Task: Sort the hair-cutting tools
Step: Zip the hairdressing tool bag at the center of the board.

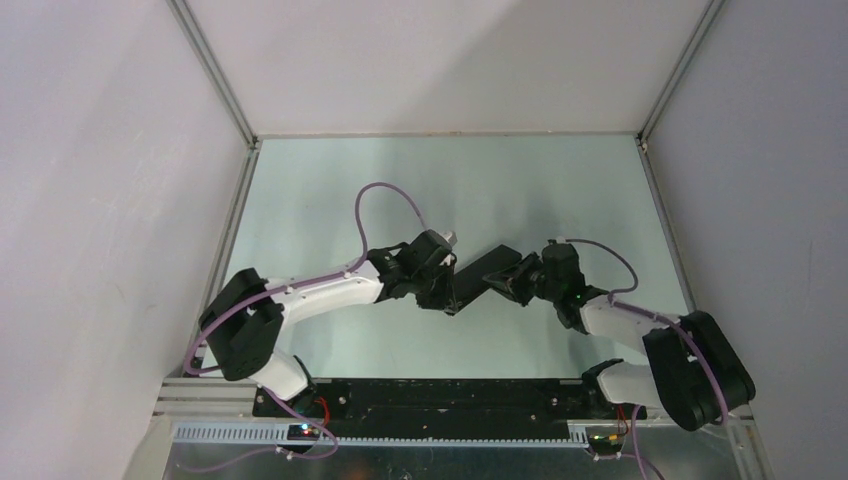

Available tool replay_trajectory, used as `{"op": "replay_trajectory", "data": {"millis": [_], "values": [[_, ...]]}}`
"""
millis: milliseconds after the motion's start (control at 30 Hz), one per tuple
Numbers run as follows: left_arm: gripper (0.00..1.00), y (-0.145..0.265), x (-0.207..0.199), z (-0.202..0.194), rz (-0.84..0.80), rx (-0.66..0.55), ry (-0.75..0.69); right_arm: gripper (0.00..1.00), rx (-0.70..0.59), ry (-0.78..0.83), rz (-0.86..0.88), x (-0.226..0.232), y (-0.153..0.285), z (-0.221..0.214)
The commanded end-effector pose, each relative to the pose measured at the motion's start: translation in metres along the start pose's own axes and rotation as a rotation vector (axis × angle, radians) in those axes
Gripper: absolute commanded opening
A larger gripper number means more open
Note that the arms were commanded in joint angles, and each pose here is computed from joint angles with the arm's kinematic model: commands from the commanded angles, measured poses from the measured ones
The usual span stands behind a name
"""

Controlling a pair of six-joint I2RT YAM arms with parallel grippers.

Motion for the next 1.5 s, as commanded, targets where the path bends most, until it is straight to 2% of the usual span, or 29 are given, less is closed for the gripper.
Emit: {"op": "replay_trajectory", "data": {"millis": [0,333,667,1100,1267,1467], "values": [[0.0,0.009,0.015,0.0,0.077,-0.024,-0.068,0.0,-0.031,0.015,0.046,0.005,0.019,0.018],[0.0,0.015,0.044,0.0,0.155,-0.062,-0.077,0.0,-0.002,0.017,0.159,0.009,0.043,0.038],[0.0,0.024,0.072,0.008,0.242,-0.157,-0.077,0.0,0.116,0.08,0.301,0.023,0.062,0.034],[0.0,0.031,0.075,0.016,0.232,-0.26,-0.1,0.0,0.256,0.149,0.441,0.042,0.07,0.022],[0.0,0.039,0.087,0.026,0.34,-0.354,-0.05,0.0,0.374,0.207,0.513,0.058,0.069,0.01],[0.0,0.064,0.124,0.032,0.522,-0.466,0.083,0.0,0.407,0.23,0.504,0.052,0.071,0.006]]}}
Point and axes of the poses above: each gripper's point midway between its finger pads, its own y axis back along the fingers, its own x axis along the line the jaws close on, z = x × y, the point moved 7 cm from there along y, back along the fingers, and after that the axes turned 10 degrees about y, right-handed, at the moved point
